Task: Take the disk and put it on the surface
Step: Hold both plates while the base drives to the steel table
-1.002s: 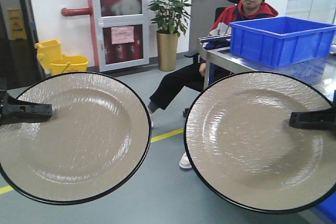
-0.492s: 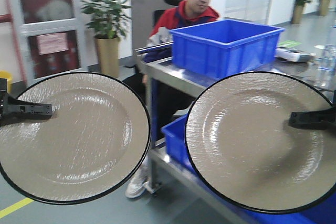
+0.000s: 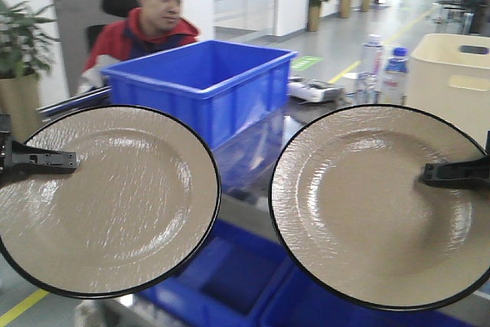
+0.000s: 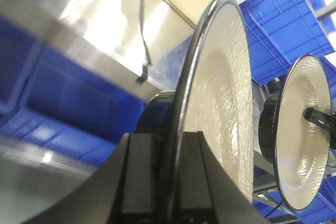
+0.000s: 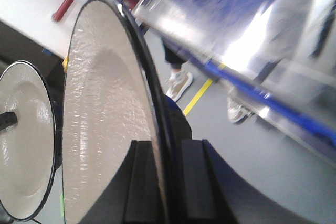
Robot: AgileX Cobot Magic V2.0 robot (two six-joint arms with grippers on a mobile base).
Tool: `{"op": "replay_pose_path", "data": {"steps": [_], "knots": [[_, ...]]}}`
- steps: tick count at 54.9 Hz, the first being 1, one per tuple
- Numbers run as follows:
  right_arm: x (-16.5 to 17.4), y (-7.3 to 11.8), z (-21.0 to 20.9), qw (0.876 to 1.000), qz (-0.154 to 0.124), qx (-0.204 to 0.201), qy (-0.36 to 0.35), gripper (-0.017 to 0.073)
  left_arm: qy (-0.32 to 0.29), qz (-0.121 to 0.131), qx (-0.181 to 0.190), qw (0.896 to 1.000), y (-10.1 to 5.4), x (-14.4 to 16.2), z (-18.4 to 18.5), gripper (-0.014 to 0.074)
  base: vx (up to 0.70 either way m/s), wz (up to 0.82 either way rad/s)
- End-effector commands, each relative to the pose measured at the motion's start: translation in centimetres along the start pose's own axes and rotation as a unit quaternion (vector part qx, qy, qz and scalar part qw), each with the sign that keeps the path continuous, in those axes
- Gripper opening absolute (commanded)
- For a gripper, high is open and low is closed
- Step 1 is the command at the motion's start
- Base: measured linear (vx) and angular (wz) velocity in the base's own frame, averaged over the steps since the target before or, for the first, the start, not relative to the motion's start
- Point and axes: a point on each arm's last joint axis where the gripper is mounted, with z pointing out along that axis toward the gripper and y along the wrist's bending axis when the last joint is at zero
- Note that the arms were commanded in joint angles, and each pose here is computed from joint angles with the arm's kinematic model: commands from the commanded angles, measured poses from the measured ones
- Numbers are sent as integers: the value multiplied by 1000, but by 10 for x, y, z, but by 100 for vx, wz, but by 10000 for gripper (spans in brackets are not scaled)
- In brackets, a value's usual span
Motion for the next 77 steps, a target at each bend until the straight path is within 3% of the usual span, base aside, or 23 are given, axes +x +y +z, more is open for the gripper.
{"op": "replay_pose_path", "data": {"steps": [1,50,77], "knots": [[-12,24,-12,997,1,-50,-57,-9,-36,4,74,997,-36,-7,-10,-1,45,-57],[-12,24,-12,997,1,-49,-57,-9,-38,3,73,997,-36,-7,-10,-1,33,-53],[-12,24,-12,997,1,-49,-57,-9,-38,3,73,997,-36,-7,-10,-1,5,-11]]}}
